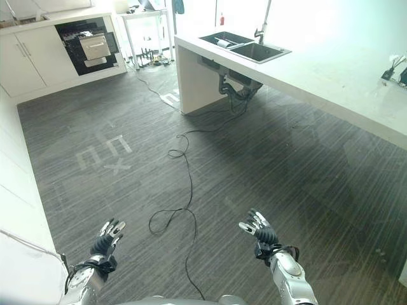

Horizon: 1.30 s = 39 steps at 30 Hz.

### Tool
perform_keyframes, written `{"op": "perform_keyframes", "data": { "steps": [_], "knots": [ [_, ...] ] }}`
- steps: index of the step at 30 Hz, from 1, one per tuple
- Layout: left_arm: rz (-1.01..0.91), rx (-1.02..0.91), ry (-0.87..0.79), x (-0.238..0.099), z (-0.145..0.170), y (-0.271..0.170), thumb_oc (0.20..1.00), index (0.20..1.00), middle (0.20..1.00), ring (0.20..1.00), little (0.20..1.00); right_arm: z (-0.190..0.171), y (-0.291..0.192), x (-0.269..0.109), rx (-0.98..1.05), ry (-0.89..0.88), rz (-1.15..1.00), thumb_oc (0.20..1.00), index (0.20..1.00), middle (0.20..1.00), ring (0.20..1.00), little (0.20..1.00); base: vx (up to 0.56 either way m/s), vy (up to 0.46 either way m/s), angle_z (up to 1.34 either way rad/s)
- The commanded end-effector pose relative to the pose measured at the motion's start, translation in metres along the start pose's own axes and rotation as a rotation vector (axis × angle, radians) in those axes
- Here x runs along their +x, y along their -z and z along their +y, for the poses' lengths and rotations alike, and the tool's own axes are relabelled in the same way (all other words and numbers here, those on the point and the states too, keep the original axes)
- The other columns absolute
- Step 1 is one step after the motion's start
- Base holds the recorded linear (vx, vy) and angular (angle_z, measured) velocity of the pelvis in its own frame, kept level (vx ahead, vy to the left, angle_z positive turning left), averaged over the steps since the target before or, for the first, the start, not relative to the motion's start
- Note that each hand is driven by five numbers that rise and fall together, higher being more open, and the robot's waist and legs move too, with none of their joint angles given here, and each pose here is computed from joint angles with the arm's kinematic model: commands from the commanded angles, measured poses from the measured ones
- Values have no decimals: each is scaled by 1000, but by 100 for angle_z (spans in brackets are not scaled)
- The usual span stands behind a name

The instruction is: Place the dishes in the dishwasher.

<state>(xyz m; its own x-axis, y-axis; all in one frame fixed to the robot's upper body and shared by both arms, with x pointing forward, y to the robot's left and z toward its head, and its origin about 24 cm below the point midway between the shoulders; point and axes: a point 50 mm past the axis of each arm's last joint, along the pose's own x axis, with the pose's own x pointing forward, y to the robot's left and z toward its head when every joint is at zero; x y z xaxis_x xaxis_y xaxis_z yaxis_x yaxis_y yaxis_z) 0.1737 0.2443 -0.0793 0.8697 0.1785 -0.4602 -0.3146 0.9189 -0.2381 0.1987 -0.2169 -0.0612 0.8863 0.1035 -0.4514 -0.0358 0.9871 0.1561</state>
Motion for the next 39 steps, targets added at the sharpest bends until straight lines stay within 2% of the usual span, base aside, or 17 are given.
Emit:
{"op": "perform_keyframes", "data": {
  "steps": [1, 39],
  "knots": [
    [-124, 78, 53, 5, -3, -27, 1000, 1000, 1000, 1000, 1000, 0, -15, -1, -22, -17, -88, 1000, 1000, 1000, 1000, 1000, 23, -29, -3],
    [-218, 114, 95, -4, -10, -47, 1000, 1000, 1000, 1000, 1000, 13, -52, -13, -104, -152, -241, 1000, 1000, 1000, 1000, 1000, 8, -50, -1]
  ]
}}
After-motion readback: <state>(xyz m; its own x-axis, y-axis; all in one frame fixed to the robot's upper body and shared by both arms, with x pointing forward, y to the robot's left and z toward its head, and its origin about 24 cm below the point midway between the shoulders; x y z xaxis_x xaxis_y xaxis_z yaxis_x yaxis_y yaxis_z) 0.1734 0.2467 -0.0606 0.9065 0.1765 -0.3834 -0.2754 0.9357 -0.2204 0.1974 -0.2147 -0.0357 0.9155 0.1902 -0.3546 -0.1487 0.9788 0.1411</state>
